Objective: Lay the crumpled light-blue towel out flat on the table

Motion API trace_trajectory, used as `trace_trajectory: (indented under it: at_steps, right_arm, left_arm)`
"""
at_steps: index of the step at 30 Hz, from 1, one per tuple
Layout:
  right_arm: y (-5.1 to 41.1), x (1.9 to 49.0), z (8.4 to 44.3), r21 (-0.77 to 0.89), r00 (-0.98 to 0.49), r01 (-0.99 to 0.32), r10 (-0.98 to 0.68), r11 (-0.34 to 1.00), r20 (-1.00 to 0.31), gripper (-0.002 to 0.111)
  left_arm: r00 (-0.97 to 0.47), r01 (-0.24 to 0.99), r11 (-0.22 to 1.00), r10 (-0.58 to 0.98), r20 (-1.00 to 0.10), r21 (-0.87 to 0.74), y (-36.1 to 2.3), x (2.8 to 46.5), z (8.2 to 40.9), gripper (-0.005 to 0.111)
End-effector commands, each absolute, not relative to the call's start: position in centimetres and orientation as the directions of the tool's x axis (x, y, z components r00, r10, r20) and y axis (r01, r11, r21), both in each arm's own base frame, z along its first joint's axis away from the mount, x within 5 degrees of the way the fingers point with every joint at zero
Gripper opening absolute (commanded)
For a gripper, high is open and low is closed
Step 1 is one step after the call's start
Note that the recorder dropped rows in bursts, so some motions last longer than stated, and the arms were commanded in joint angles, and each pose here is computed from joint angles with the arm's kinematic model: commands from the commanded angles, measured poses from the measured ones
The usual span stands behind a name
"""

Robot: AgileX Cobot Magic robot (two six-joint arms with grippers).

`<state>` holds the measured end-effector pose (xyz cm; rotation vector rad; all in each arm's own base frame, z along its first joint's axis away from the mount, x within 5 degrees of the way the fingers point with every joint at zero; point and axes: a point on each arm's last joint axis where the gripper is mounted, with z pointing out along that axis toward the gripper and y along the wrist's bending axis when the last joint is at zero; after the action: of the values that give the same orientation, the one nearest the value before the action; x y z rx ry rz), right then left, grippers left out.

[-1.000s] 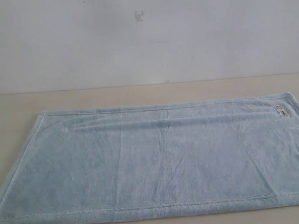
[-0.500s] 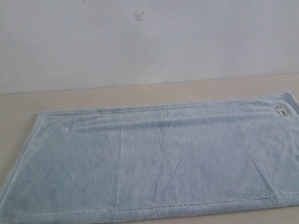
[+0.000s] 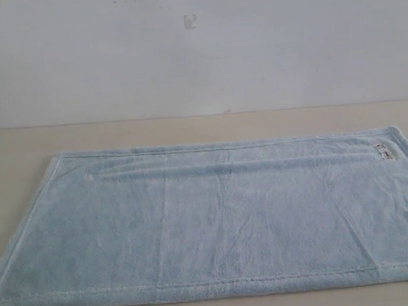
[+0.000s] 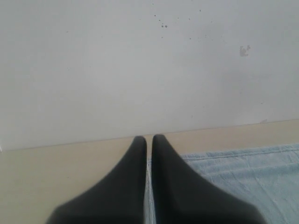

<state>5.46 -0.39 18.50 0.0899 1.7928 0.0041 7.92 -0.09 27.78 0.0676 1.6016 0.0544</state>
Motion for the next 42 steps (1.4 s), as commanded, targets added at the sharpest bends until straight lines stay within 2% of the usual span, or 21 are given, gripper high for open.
trace_trajectory:
  at_steps: [1, 6, 7, 11, 12, 13, 14, 23, 42]
  right_arm:
    - [-0.4, 5.4, 18.6, 0.050, -0.209, 0.056, 0.060, 0.997, -0.976, 0.000]
    - [-0.4, 5.4, 18.6, 0.050, -0.209, 0.056, 0.060, 0.997, -0.976, 0.000]
    - [-0.4, 5.4, 18.6, 0.050, -0.209, 0.056, 0.060, 0.997, -0.976, 0.000]
    - [-0.4, 5.4, 18.6, 0.050, -0.209, 0.056, 0.060, 0.997, -0.976, 0.000]
    - [-0.4, 5.4, 18.6, 0.050, -0.209, 0.056, 0.060, 0.997, -0.976, 0.000]
    - [-0.4, 5.4, 18.6, 0.050, -0.209, 0.056, 0.060, 0.997, -0.976, 0.000]
    - [-0.4, 5.4, 18.6, 0.050, -0.209, 0.056, 0.060, 0.997, -0.976, 0.000]
    - [-0.4, 5.4, 18.6, 0.050, -0.209, 0.056, 0.060, 0.997, -0.976, 0.000]
    - [-0.4, 5.4, 18.6, 0.050, -0.209, 0.056, 0.060, 0.997, -0.976, 0.000]
  left_arm:
    - [-0.033, 0.002, 0.994, 0.108, -0.994, 0.108, 0.0, 7.9, 27.3, 0.004]
    - [-0.013, -0.022, 0.975, 0.219, -0.976, 0.219, 0.1, 6.9, 26.3, 0.004]
    - [-0.021, -0.031, 0.980, 0.197, -0.980, 0.197, 0.2, 6.6, 25.6, 0.004]
    - [-0.149, -0.082, 0.992, -0.110, -0.983, -0.099, 0.3, 6.1, 20.3, 0.004]
    - [-0.173, -0.100, 0.986, -0.149, -0.974, -0.133, 0.3, 5.9, 19.0, 0.004]
    - [-0.159, -0.107, 0.983, -0.162, -0.974, -0.146, 0.4, 5.8, 19.1, 0.004]
    - [-0.227, -0.112, 0.989, -0.124, -0.966, -0.101, 0.3, 5.5, 18.4, 0.004]
    - [-0.255, -0.121, 0.993, -0.040, -0.966, -0.009, 0.5, 5.3, 18.2, 0.004]
    - [-0.256, -0.121, 0.993, -0.038, -0.966, -0.008, 0.5, 5.3, 18.2, 0.004]
